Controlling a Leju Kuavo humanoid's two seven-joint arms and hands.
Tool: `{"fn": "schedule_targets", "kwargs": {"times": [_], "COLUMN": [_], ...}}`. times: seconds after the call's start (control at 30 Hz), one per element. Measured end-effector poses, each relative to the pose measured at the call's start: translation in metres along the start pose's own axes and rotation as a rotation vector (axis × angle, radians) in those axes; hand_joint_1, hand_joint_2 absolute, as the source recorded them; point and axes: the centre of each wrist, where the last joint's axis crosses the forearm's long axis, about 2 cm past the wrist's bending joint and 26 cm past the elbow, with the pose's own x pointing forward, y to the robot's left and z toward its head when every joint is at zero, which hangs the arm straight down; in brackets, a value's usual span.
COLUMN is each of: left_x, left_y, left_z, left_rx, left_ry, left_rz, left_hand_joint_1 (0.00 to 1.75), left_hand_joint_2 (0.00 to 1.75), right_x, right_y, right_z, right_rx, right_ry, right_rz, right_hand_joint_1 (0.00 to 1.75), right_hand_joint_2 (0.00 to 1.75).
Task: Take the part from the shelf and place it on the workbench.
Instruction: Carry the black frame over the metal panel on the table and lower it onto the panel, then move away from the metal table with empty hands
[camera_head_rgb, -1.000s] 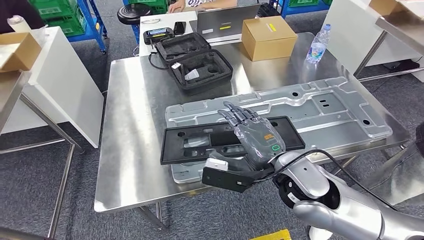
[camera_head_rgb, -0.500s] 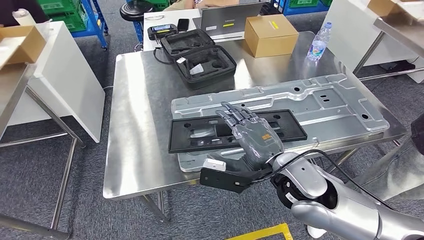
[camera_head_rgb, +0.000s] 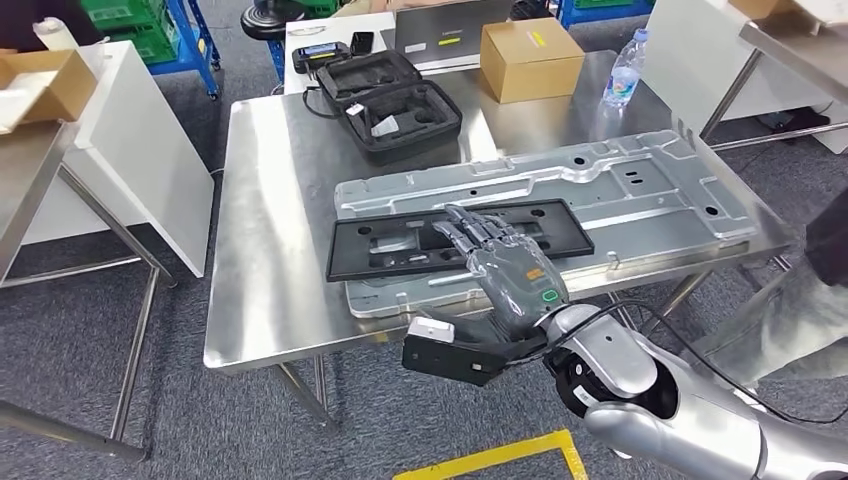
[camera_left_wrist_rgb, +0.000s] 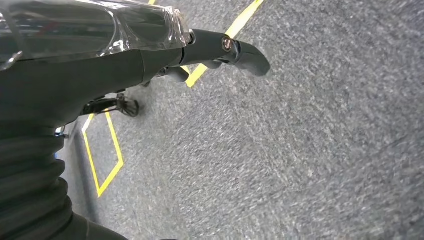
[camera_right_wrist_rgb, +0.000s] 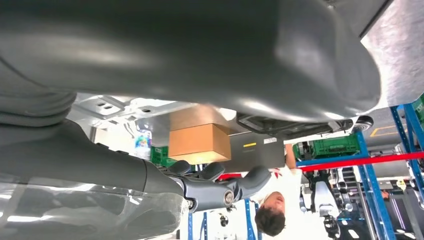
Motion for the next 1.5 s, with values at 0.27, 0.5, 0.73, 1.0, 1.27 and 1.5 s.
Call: {"fn": "schedule_targets", "kwargs": {"times": [0.27,0.5,0.73,1.0,1.27,1.5], "left_x": [0.0011,0.0021,0.0027,0.0011,0.0023,0.0038], "left_y": [-0.0003,0.0017,-0.0008,-0.0026,-0.0043,-0.0019], "left_z": [0.0000,-0.0002,0.0001,0.0003,0.0005,0.0002], "left_rx": [-0.001,0.003,-0.001,-0.003,-0.007,-0.002], "left_ry": [-0.002,-0.004,-0.008,-0.006,-0.009,-0.011], "left_rz": [0.000,0.001,0.002,0.001,0.001,0.002], "left_hand_joint_1": [0.00,0.00,0.00,0.00,0.00,0.00], "left_hand_joint_2": [1.75,1.75,1.75,1.75,1.75,1.75], "right_x": [0.0005,0.0002,-0.0007,-0.0022,-0.0028,-0.0033], "right_y": [0.0007,0.0001,0.0025,0.0021,0.0045,0.0044], "right_z": [0.0001,0.0000,0.0006,0.0001,0.0000,-0.0009], "right_rx": [0.002,0.000,0.007,0.015,0.022,0.021], "right_ry": [-0.002,0.004,0.009,0.014,0.018,0.022], "right_rz": [0.000,-0.001,-0.003,-0.021,-0.024,-0.024], "right_hand_joint_1": [0.00,0.00,0.00,0.00,0.00,0.00], "right_hand_joint_2": [0.00,0.00,0.00,0.00,0.00,0.00]}}
